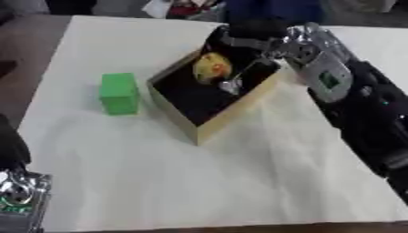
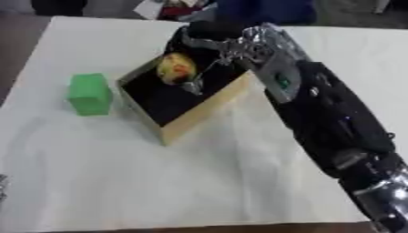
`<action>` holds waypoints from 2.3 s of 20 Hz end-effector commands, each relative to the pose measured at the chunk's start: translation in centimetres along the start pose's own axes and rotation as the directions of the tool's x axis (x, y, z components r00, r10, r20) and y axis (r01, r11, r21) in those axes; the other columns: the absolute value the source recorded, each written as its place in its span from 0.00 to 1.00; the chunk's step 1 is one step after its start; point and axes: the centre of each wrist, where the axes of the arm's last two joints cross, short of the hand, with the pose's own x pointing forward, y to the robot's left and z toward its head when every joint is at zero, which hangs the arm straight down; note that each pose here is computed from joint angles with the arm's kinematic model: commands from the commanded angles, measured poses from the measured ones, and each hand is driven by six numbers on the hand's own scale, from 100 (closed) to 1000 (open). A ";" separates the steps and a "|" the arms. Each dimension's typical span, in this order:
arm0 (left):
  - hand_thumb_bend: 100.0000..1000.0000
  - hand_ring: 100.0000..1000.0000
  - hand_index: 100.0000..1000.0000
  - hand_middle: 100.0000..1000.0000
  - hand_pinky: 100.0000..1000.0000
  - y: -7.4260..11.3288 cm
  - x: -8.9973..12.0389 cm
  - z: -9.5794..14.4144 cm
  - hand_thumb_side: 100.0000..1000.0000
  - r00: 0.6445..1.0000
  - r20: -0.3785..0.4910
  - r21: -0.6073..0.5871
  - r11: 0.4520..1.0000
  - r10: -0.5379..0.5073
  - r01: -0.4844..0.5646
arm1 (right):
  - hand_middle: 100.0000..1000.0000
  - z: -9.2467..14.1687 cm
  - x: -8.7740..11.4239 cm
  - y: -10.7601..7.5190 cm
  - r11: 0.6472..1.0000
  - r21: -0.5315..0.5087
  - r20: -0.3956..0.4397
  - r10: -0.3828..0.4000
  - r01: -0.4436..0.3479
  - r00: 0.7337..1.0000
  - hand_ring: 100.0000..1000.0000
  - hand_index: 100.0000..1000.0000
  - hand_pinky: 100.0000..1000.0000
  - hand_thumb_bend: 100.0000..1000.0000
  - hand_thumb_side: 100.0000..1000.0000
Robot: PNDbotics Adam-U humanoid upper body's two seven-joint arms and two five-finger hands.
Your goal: Pick up objects on the table and place them in the box.
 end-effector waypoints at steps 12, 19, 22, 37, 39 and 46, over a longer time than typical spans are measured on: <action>0.15 0.57 0.80 0.59 0.73 -0.1 0.6 -0.4 1.00 1.000 0.021 -0.006 1.000 0.016 -0.015 | 0.80 0.6 -0.2 -1.1 0.985 -0.031 0.012 0.173 -0.172 0.985 0.88 0.90 0.91 0.29 0.85; 0.15 0.57 0.80 0.59 0.73 0.0 0.5 -0.4 1.00 1.000 0.020 -0.004 1.000 0.009 -0.009 | 0.78 4.0 -0.8 -3.3 0.973 -0.178 -0.032 0.140 -0.143 0.990 0.87 0.90 0.92 0.15 0.70; 0.15 0.57 0.80 0.59 0.73 0.1 0.5 -0.4 1.00 1.000 0.019 -0.001 1.000 0.001 -0.001 | 0.80 6.3 -1.7 -4.4 0.968 -0.214 -0.085 0.115 -0.131 0.990 0.88 0.90 0.93 0.22 0.63; 0.14 0.57 0.80 0.59 0.72 0.4 0.4 -0.5 1.00 1.000 0.017 -0.004 1.000 -0.018 0.018 | 0.84 17.0 -7.7 -5.0 0.982 -0.128 -0.399 0.081 -0.142 0.913 0.92 0.91 0.94 0.42 0.72; 0.14 0.57 0.80 0.59 0.72 0.4 0.4 -0.5 1.00 1.000 0.017 -0.005 1.000 -0.018 0.018 | 0.84 17.5 -8.3 -4.5 0.984 -0.107 -0.428 0.082 -0.140 0.900 0.92 0.92 0.95 0.45 0.75; 0.14 0.57 0.80 0.59 0.72 0.3 0.4 -0.5 1.00 1.000 0.016 -0.006 1.000 -0.017 0.017 | 0.82 17.5 -9.9 -2.2 0.991 -0.029 -0.478 0.102 -0.131 0.873 0.91 0.90 0.94 0.46 0.82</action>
